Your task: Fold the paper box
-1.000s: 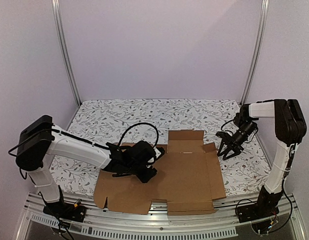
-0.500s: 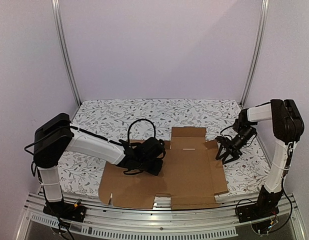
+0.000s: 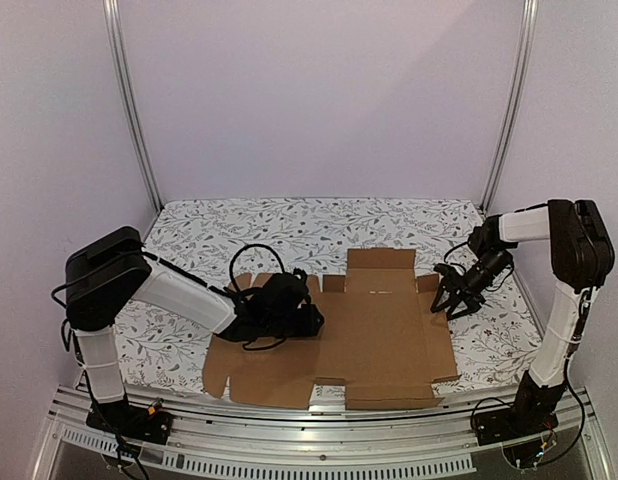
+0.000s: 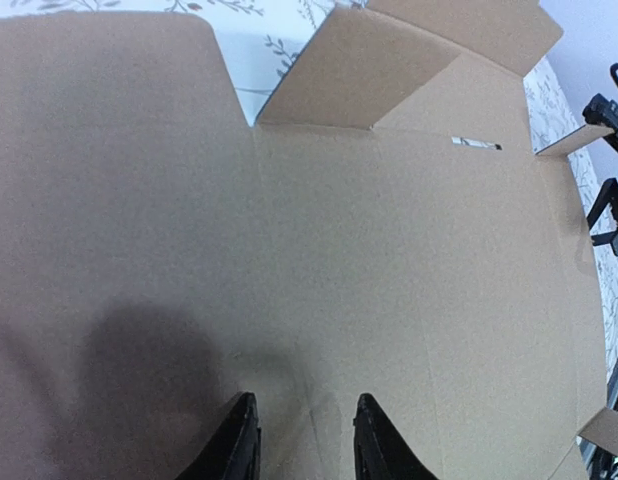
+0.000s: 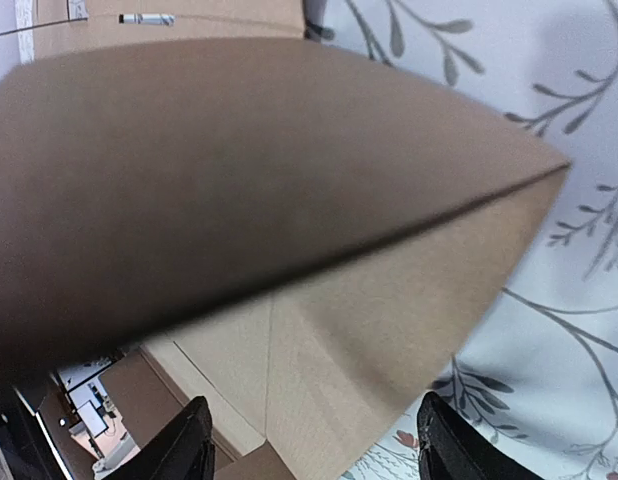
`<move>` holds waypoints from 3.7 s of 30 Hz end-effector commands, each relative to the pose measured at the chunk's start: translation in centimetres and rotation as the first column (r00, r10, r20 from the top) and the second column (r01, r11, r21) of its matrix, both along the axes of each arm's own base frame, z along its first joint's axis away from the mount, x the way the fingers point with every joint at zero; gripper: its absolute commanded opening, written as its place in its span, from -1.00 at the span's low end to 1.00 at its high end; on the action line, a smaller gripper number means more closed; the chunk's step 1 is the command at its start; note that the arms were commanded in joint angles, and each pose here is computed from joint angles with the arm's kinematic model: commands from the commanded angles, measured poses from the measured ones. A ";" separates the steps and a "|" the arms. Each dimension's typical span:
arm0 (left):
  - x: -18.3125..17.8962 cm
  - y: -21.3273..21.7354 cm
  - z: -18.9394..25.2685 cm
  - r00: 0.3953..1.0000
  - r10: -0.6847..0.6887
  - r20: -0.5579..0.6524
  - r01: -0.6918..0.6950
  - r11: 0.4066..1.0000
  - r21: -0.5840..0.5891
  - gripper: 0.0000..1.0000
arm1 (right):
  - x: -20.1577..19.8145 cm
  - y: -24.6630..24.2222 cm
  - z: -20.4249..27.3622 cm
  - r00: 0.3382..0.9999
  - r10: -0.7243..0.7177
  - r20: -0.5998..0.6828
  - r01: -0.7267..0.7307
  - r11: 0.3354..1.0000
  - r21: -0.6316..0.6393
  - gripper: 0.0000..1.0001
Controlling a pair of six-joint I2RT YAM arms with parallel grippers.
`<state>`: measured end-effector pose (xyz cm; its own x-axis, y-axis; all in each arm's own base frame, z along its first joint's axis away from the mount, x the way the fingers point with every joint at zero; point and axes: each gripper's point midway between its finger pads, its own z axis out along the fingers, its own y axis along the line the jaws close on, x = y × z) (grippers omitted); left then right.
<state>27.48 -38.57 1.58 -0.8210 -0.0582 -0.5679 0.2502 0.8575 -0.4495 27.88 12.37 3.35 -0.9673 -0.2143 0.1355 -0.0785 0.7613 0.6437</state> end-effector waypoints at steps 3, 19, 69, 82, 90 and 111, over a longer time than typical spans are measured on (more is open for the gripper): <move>-3.3 3.3 -5.4 0.978 0.092 -0.189 -0.094 0.996 -0.002 -0.34 | 2.3 -1.0 1.5 0.988 -0.091 0.121 0.093 0.996 -0.009 0.37; -3.3 5.7 -6.5 0.941 0.249 -0.230 -0.285 0.948 -0.141 -0.39 | 0.6 -0.2 -0.5 0.987 -0.153 0.044 0.149 0.986 0.075 0.38; -3.6 6.1 -4.5 0.940 0.315 -0.133 -0.334 0.930 -0.154 -0.40 | -0.9 6.4 5.7 0.972 0.033 0.233 -0.083 0.975 0.208 -0.90; -4.3 5.0 5.5 0.975 -0.078 0.206 0.083 0.996 -0.015 -0.10 | 5.3 2.8 14.7 0.752 0.430 0.499 -0.400 0.900 -0.173 -1.00; -5.3 9.7 11.9 0.921 -0.173 0.349 0.131 0.981 0.143 -0.02 | 8.8 1.4 15.7 0.497 0.763 0.413 -0.609 0.646 -0.461 -1.00; 0.2 6.9 17.3 0.859 -0.236 0.455 0.116 0.954 0.275 0.25 | 10.1 9.9 15.9 0.181 0.938 0.295 -0.417 0.344 -0.841 -1.00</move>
